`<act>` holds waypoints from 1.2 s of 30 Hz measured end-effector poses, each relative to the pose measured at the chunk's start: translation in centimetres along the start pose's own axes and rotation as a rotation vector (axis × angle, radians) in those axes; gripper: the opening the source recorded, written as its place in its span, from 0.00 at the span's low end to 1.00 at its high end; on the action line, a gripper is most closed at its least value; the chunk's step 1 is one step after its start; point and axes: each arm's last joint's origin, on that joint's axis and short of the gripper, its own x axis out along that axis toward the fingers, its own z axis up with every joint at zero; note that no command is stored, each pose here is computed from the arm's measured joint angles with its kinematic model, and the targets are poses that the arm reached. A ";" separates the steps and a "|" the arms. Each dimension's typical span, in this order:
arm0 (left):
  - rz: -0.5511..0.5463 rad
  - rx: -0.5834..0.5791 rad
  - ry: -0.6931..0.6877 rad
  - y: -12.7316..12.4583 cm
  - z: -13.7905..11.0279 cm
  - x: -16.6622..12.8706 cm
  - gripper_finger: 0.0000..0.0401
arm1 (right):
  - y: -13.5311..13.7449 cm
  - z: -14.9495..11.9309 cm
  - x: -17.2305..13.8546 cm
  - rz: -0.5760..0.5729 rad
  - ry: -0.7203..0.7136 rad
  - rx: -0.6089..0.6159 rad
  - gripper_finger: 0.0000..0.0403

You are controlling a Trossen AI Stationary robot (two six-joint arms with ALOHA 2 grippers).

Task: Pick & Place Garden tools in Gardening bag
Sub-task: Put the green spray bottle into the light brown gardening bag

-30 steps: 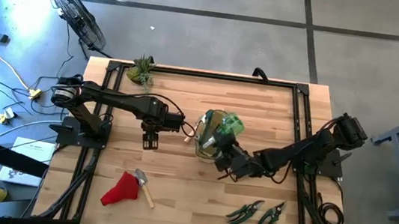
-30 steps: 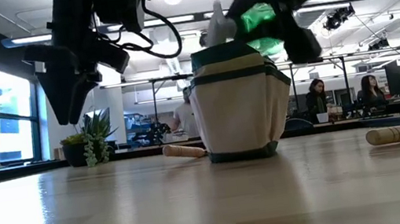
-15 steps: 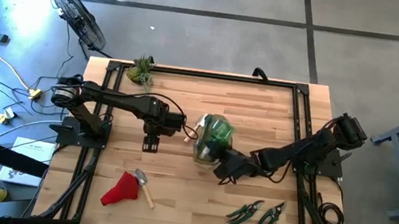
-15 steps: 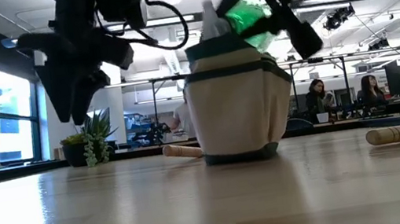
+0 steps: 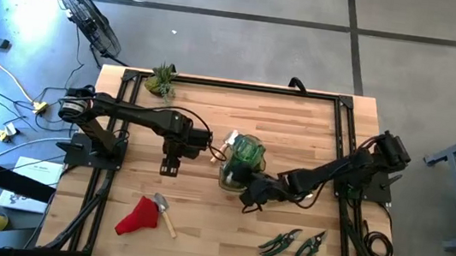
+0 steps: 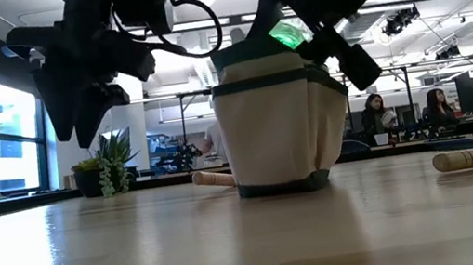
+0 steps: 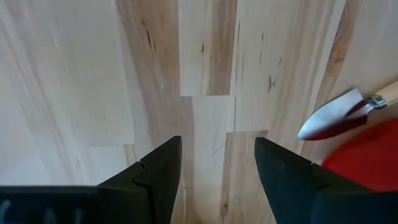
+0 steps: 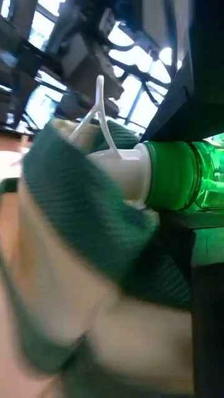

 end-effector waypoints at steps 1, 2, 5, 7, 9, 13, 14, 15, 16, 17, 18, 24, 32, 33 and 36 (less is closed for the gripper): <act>0.009 0.007 0.000 0.0 0.0 0.0 0.49 | 0.0 0.1 0.0 0.006 -0.019 0.016 0.33; 0.016 0.012 0.000 0.0 0.0 0.0 0.49 | 0.1 0.2 0.0 0.010 -0.040 0.040 0.33; 0.026 0.014 -0.003 0.1 0.0 0.0 0.49 | 0.1 0.4 0.0 0.033 -0.106 0.137 0.33; 0.027 0.015 -0.007 0.1 0.1 0.0 0.49 | 0.1 0.2 0.1 0.049 -0.123 0.195 0.33; 0.028 0.013 -0.007 0.1 0.1 0.0 0.49 | 0.2 0.0 0.3 0.070 -0.128 0.247 0.33; 0.028 0.013 -0.010 0.1 0.1 0.0 0.49 | 0.3 -0.5 0.7 0.116 -0.162 0.336 0.33; 0.028 0.013 -0.013 0.1 0.1 0.0 0.49 | 0.3 -0.6 0.8 0.125 -0.174 0.352 0.33; 0.028 0.013 -0.015 0.1 0.2 0.0 0.49 | 0.3 -0.7 0.9 0.133 -0.183 0.363 0.33; 0.028 0.013 -0.018 0.1 0.2 0.0 0.49 | 0.3 -0.8 1.0 0.137 -0.185 0.369 0.33; 0.028 0.014 -0.022 0.1 0.2 0.0 0.49 | 0.3 -0.8 1.0 0.139 -0.186 0.371 0.33; 0.029 0.014 -0.025 0.1 0.2 0.0 0.49 | 0.3 -0.8 1.0 0.139 -0.187 0.371 0.34; 0.029 0.014 -0.024 0.1 0.2 0.0 0.49 | 0.4 -0.8 1.0 0.140 -0.172 0.391 0.41; 0.029 0.014 -0.024 0.1 0.2 0.0 0.49 | 0.5 -0.9 1.0 0.147 -0.156 0.402 0.51; 0.029 0.014 -0.024 0.1 0.2 0.0 0.49 | 0.5 -0.9 1.0 0.143 -0.147 0.401 0.52; 0.029 0.013 -0.024 0.1 0.2 0.0 0.49 | 0.4 -1.0 1.0 0.124 -0.106 0.397 0.53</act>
